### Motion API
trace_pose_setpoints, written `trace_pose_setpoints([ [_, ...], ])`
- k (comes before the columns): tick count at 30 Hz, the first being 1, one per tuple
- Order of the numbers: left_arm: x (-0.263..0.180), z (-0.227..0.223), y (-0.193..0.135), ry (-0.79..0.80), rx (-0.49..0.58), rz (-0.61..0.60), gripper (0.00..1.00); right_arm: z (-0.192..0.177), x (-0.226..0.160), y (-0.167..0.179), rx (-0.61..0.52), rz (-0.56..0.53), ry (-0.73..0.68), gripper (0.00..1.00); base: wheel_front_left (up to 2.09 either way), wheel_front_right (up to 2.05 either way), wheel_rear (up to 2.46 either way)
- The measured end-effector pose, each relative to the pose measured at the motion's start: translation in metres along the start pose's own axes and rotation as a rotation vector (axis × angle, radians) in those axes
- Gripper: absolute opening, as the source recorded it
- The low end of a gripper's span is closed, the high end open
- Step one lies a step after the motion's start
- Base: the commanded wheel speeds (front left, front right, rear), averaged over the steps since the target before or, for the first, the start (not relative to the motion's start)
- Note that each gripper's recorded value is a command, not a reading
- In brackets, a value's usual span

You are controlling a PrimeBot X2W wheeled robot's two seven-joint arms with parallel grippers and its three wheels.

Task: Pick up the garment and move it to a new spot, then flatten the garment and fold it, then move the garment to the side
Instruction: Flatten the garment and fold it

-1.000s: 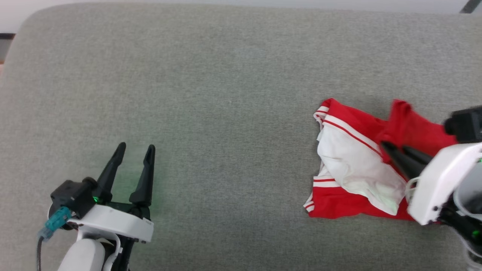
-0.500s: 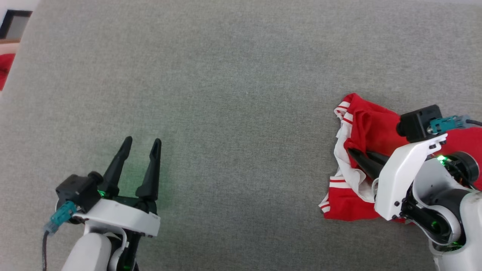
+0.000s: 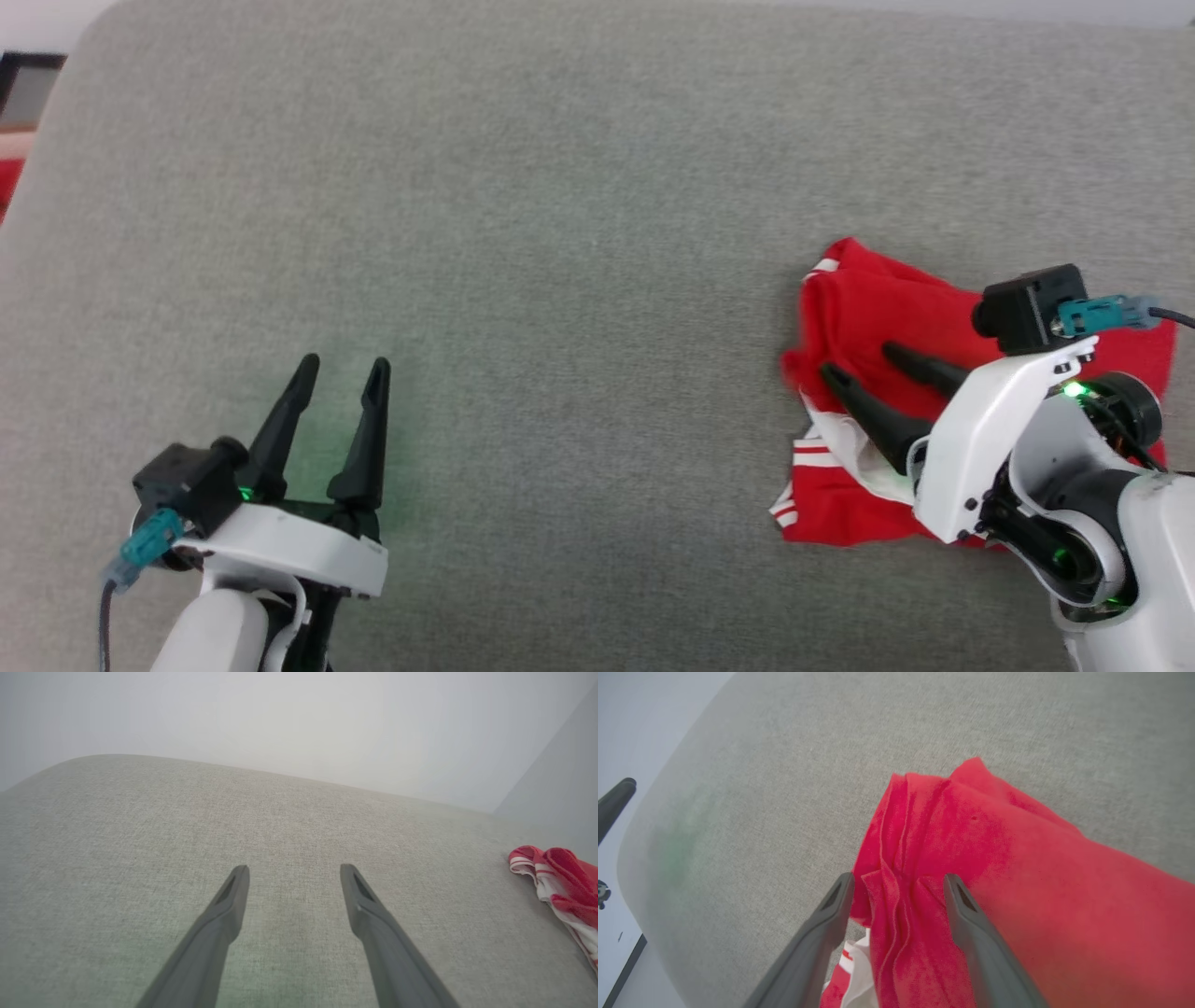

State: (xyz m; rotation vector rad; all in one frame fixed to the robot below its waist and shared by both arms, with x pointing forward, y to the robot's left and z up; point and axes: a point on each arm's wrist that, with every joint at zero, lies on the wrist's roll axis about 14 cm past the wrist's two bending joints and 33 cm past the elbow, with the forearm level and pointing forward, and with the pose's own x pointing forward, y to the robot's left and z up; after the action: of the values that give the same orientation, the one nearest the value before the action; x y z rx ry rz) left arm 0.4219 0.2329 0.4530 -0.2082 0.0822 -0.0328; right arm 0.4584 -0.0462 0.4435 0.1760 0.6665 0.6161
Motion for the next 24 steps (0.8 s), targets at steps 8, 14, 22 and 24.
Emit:
trace_pose_setpoints([
  [8,0.003,0.002,-0.016,-0.005,-0.006,-0.053,1.0,0.024,-0.041,-0.032,0.006,-0.102,-0.17,1.0,0.0,0.0,0.0],
  [14,0.001,0.001,-0.025,0.003,-0.015,-0.079,1.0,0.026,-0.079,-0.061,0.038,-0.216,-0.319,1.0,0.0,0.0,0.0],
  [22,-0.003,0.002,-0.029,0.004,-0.008,-0.097,1.0,0.028,-0.115,-0.071,0.064,-0.284,-0.498,1.0,0.0,0.0,0.0],
  [24,-0.005,0.004,-0.031,0.0,-0.005,-0.102,1.0,0.028,-0.125,-0.071,0.065,-0.298,-0.547,1.0,0.0,0.0,0.0],
])
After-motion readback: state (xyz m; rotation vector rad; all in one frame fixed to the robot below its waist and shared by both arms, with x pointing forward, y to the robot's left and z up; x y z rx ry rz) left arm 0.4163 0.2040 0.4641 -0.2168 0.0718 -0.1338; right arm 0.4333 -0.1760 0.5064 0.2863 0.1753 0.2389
